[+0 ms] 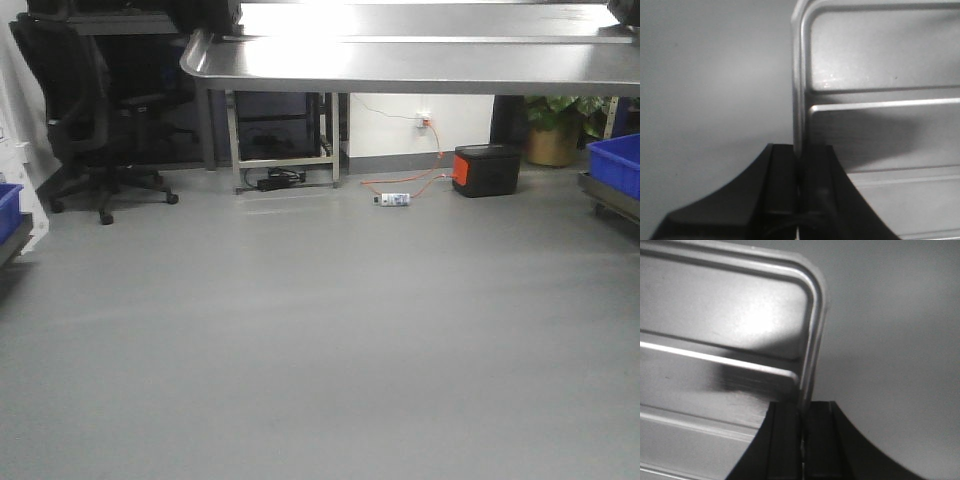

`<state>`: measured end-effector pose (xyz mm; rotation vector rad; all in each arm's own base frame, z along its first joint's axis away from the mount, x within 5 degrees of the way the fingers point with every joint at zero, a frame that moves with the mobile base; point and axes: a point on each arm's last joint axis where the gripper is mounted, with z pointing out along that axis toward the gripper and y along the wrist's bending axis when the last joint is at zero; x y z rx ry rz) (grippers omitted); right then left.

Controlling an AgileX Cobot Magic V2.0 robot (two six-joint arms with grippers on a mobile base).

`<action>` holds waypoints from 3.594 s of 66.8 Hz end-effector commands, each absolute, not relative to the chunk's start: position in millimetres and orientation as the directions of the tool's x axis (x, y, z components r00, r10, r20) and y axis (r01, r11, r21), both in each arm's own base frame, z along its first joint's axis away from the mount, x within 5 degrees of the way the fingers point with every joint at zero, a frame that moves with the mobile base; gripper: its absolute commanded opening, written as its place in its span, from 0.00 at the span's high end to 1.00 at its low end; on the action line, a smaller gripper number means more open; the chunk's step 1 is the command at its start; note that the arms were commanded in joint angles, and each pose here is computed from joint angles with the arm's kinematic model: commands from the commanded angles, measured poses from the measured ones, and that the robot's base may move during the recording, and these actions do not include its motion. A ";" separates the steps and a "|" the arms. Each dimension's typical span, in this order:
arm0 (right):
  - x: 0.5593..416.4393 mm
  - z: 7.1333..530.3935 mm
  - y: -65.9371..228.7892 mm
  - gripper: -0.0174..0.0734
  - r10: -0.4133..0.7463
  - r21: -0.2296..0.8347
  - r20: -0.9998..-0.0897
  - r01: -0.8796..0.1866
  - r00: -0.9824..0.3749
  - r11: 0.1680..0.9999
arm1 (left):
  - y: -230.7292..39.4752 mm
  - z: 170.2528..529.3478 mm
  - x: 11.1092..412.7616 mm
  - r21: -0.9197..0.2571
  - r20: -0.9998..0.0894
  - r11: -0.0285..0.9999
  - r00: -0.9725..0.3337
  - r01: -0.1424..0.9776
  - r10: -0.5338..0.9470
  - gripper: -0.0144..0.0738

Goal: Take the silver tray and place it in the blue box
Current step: 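Carry the tray with both grippers while driving toward the blue bins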

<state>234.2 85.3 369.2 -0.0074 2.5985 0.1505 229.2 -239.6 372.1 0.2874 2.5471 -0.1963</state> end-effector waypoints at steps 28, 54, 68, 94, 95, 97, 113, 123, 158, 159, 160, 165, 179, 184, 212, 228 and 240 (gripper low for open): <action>233.4 388.7 76.2 0.74 -0.002 0.055 -0.606 -0.045 -0.796 0.998 | -228.3 393.4 226.1 -0.040 -0.616 0.966 -0.768 0.254 0.176 0.96; 233.3 388.6 76.1 0.74 -0.002 0.054 -0.604 -0.044 -0.797 0.998 | -227.9 393.4 226.5 -0.041 -0.616 0.967 -0.768 0.252 0.174 0.96; 233.3 388.6 76.0 0.74 -0.003 0.053 -0.605 -0.044 -0.796 0.998 | -227.8 393.4 226.6 -0.039 -0.617 0.967 -0.768 0.252 0.175 0.96; 233.2 388.5 76.0 0.74 -0.003 0.053 -0.604 -0.044 -0.797 0.998 | -227.8 393.4 226.6 -0.039 -0.617 0.967 -0.768 0.252 0.175 0.96; 233.2 388.5 76.0 0.74 -0.003 0.053 -0.604 -0.044 -0.797 0.998 | -227.8 393.4 226.6 -0.039 -0.617 0.967 -0.768 0.252 0.175 0.96; 233.2 388.5 76.0 0.74 -0.003 0.053 -0.604 -0.044 -0.797 0.998 | -227.8 393.4 226.6 -0.039 -0.617 0.967 -0.768 0.252 0.175 0.96; 233.2 388.5 76.0 0.74 -0.003 0.053 -0.604 -0.044 -0.797 0.998 | -227.9 393.5 226.7 -0.040 -0.618 0.967 -0.767 0.252 0.174 0.96; 233.2 388.5 76.0 0.74 -0.003 0.053 -0.604 -0.044 -0.797 0.998 | -227.9 393.5 226.7 -0.040 -0.618 0.967 -0.767 0.252 0.174 0.96; 233.2 388.5 76.0 0.74 -0.003 0.053 -0.603 -0.044 -0.798 0.998 | -227.8 393.6 226.8 -0.038 -0.619 0.967 -0.766 0.252 0.175 0.96; 233.2 388.5 76.0 0.74 -0.003 0.053 -0.603 -0.044 -0.798 0.998 | -227.8 393.6 226.8 -0.038 -0.619 0.967 -0.766 0.252 0.175 0.96; 233.2 388.5 76.0 0.74 -0.003 0.053 -0.603 -0.044 -0.798 0.998 | -227.8 393.6 226.8 -0.038 -0.619 0.967 -0.766 0.252 0.175 0.96; 233.2 388.5 76.0 0.74 -0.003 0.053 -0.603 -0.044 -0.798 0.998 | -227.8 393.6 226.8 -0.038 -0.619 0.967 -0.766 0.252 0.175 0.96; 233.2 388.5 76.0 0.74 -0.003 0.053 -0.604 -0.044 -0.797 0.998 | -227.8 393.6 226.8 -0.038 -0.619 0.967 -0.766 0.252 0.175 0.96; 233.2 388.5 76.0 0.74 -0.003 0.053 -0.603 -0.044 -0.798 0.998 | -227.8 393.6 226.8 -0.038 -0.619 0.967 -0.766 0.252 0.175 0.96; 233.2 388.5 76.0 0.74 -0.003 0.053 -0.603 -0.044 -0.797 0.998 | -227.8 393.6 226.8 -0.038 -0.619 0.967 -0.766 0.252 0.175 0.96; 233.2 388.5 76.0 0.74 -0.003 0.053 -0.604 -0.044 -0.797 0.998 | -227.9 393.5 226.6 -0.041 -0.617 0.967 -0.767 0.252 0.174 0.96; 233.2 388.5 76.0 0.74 -0.003 0.053 -0.604 -0.044 -0.797 0.998 | -227.9 393.5 226.6 -0.041 -0.617 0.967 -0.767 0.252 0.174 0.96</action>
